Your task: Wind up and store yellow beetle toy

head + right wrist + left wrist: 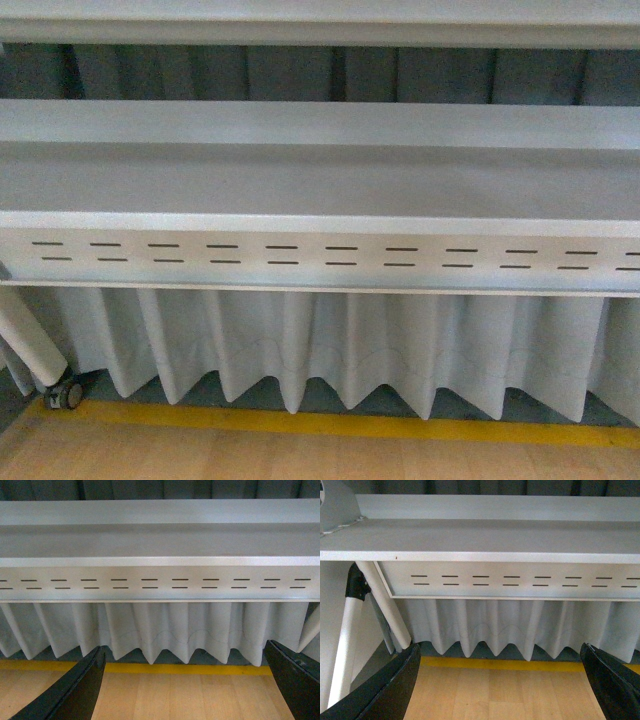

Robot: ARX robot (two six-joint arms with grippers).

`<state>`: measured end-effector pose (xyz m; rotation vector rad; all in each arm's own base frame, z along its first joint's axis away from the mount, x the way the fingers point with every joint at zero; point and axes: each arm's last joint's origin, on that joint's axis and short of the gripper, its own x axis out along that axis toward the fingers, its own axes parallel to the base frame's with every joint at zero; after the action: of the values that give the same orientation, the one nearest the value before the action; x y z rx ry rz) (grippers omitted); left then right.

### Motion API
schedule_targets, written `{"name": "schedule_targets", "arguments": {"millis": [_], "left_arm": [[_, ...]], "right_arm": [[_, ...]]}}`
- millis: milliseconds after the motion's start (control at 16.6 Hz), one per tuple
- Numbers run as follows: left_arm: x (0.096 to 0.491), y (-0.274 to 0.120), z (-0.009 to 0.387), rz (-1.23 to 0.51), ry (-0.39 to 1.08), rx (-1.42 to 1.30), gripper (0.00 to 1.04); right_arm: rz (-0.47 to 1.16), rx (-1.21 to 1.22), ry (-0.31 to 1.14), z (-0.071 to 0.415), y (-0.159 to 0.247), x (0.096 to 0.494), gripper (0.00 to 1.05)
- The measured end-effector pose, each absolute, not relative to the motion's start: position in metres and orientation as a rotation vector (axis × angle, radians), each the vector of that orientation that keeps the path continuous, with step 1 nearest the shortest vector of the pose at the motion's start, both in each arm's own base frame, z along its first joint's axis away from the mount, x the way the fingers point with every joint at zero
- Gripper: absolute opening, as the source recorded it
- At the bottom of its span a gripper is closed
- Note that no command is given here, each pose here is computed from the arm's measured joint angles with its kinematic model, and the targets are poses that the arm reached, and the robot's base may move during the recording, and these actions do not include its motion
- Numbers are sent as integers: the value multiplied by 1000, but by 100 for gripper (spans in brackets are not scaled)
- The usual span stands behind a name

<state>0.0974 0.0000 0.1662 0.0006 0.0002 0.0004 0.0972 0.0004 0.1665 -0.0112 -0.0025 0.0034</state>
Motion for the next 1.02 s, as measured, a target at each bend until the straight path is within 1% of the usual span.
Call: {"name": "schedule_targets", "arguments": {"millis": [1023], "left_arm": [[97, 0, 166, 0, 0, 1, 98]], "right_arm": [[3, -11, -2, 166, 0, 97, 98]]}}
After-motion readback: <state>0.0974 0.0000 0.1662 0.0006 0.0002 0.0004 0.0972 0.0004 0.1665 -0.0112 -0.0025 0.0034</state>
